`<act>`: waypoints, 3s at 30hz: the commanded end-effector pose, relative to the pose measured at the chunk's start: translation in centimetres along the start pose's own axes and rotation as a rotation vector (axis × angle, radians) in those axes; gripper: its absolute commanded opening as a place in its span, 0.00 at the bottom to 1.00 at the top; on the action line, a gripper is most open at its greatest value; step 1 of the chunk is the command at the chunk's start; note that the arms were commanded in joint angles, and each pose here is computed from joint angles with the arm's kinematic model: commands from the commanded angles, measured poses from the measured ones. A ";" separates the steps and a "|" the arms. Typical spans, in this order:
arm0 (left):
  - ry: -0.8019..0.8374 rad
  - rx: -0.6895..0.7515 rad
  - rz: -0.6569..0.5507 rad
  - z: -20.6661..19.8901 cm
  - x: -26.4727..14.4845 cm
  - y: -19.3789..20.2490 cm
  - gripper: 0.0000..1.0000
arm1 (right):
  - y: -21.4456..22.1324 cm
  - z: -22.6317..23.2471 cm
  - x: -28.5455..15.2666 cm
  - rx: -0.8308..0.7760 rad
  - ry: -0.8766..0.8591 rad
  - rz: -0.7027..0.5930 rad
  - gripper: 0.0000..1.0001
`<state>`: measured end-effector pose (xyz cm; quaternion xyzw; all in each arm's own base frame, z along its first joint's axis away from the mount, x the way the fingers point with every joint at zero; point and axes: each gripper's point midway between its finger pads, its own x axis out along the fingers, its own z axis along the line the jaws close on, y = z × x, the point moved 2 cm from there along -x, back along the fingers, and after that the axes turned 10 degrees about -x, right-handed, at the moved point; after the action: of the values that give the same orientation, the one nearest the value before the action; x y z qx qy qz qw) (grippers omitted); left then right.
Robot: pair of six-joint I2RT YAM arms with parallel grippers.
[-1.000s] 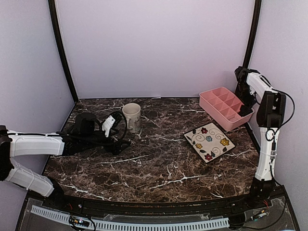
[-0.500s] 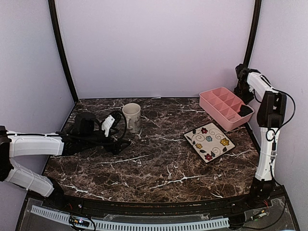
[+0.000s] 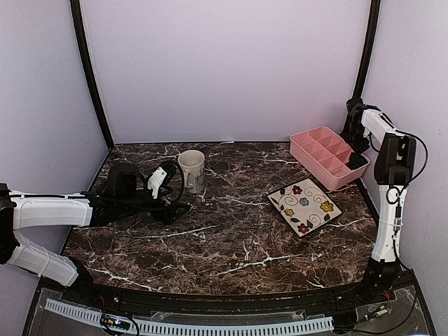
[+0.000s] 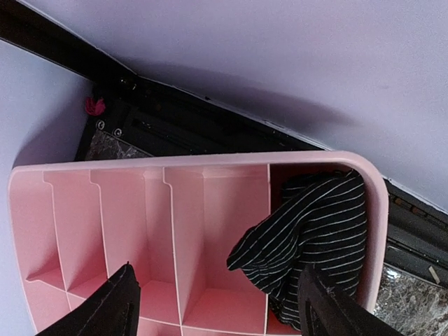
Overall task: Roll the underwear
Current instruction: Adjust the underwear in the storage box, then reset both arms
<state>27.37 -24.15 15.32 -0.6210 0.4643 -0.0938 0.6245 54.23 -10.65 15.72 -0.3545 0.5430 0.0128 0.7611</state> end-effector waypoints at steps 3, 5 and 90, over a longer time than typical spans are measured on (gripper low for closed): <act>0.004 0.008 -0.014 -0.1 -0.1 -0.2 0.99 | 1.0 0.3 1.8 0.041 -0.011 0.042 0.76; 0.006 0.008 -0.016 -0.1 -0.2 -0.2 0.99 | 1.1 -0.1 2.1 0.043 0.005 0.040 0.77; -0.196 -0.102 0.054 2.1 -0.5 -6.4 0.99 | -5.9 2.8 -9.0 -0.010 -0.364 -0.118 0.94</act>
<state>29.94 -24.01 18.59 -0.6387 0.4330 -0.0469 0.6343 55.35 -11.58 21.26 -0.3404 0.4578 0.0107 0.8212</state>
